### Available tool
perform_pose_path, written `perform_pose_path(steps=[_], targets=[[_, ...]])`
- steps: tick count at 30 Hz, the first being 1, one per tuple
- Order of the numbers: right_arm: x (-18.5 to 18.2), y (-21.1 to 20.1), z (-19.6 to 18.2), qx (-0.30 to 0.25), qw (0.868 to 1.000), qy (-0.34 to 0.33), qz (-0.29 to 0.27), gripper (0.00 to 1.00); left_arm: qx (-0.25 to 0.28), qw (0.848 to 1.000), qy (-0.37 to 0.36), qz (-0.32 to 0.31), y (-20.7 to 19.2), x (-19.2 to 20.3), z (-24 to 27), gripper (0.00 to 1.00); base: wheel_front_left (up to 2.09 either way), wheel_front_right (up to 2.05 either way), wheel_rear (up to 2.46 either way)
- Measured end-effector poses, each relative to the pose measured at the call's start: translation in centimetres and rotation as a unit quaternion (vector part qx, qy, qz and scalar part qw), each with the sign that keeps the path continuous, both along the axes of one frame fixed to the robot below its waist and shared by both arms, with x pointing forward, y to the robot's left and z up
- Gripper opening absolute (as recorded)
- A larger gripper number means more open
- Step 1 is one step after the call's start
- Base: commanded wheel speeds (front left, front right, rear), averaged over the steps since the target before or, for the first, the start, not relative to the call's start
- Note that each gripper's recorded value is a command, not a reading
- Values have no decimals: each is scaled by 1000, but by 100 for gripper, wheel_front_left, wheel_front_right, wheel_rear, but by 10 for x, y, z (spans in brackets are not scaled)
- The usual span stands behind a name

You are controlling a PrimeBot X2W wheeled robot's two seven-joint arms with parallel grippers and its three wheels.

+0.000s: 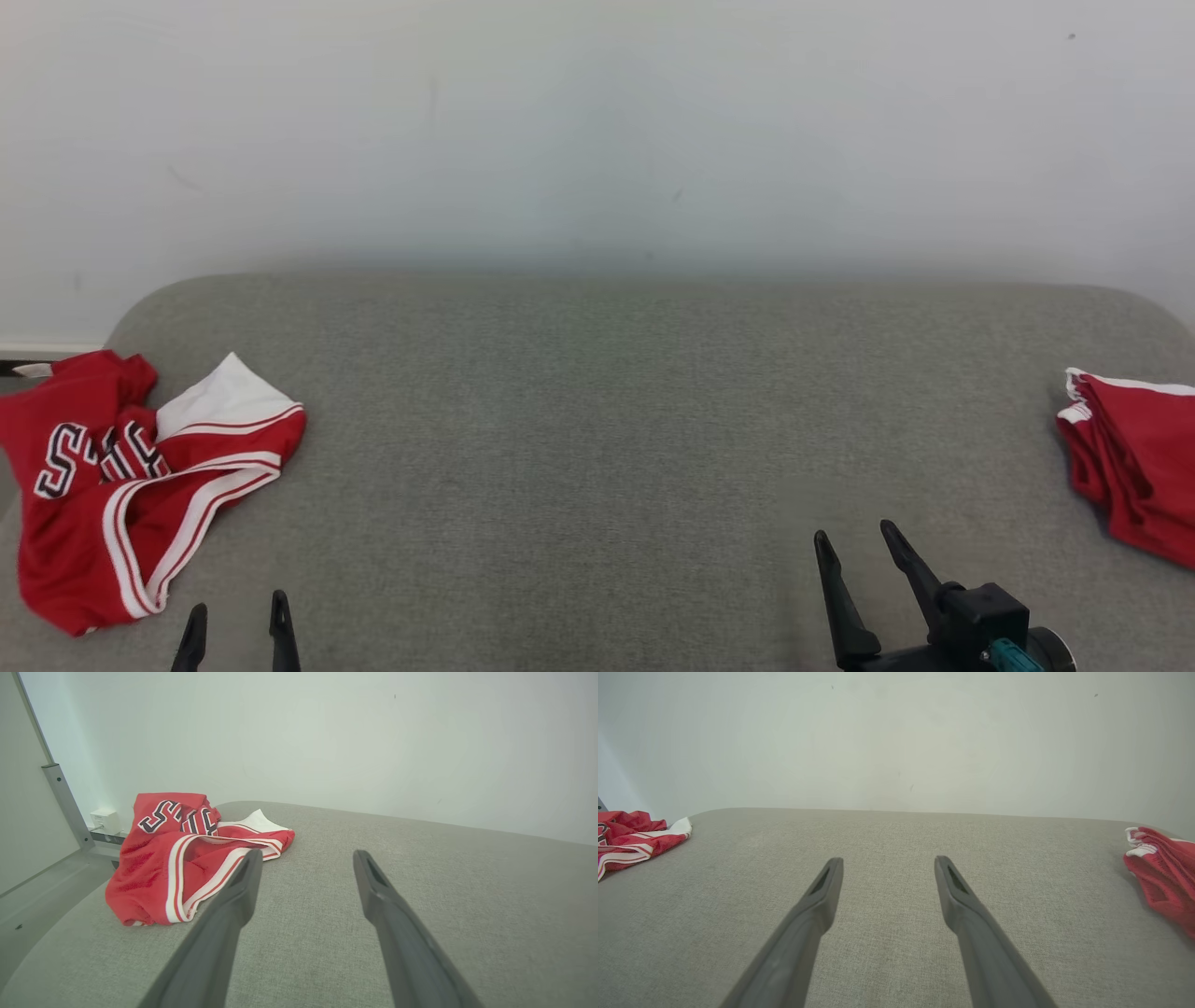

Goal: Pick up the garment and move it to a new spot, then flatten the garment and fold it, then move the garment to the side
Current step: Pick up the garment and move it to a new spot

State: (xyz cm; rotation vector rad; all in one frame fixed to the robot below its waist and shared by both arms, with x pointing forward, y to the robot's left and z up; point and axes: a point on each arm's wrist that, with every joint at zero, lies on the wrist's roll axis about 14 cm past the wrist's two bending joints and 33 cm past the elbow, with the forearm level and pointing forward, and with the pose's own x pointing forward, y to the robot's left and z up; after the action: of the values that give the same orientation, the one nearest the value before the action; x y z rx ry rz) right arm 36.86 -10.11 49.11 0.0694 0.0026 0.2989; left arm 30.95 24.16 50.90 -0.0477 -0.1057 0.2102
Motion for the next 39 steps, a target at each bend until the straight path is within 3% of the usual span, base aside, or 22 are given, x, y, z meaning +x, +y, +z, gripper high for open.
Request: perform_pose_path(steps=[23,39], targets=[[-1,111,1,4,987,5,163,100,-4,986,7,166,85,-101,-12,100,0,0,0],[-5,118,0,-1,984,5,176,100,-7,985,15,172,86,-105,-18,100,0,0,0]])
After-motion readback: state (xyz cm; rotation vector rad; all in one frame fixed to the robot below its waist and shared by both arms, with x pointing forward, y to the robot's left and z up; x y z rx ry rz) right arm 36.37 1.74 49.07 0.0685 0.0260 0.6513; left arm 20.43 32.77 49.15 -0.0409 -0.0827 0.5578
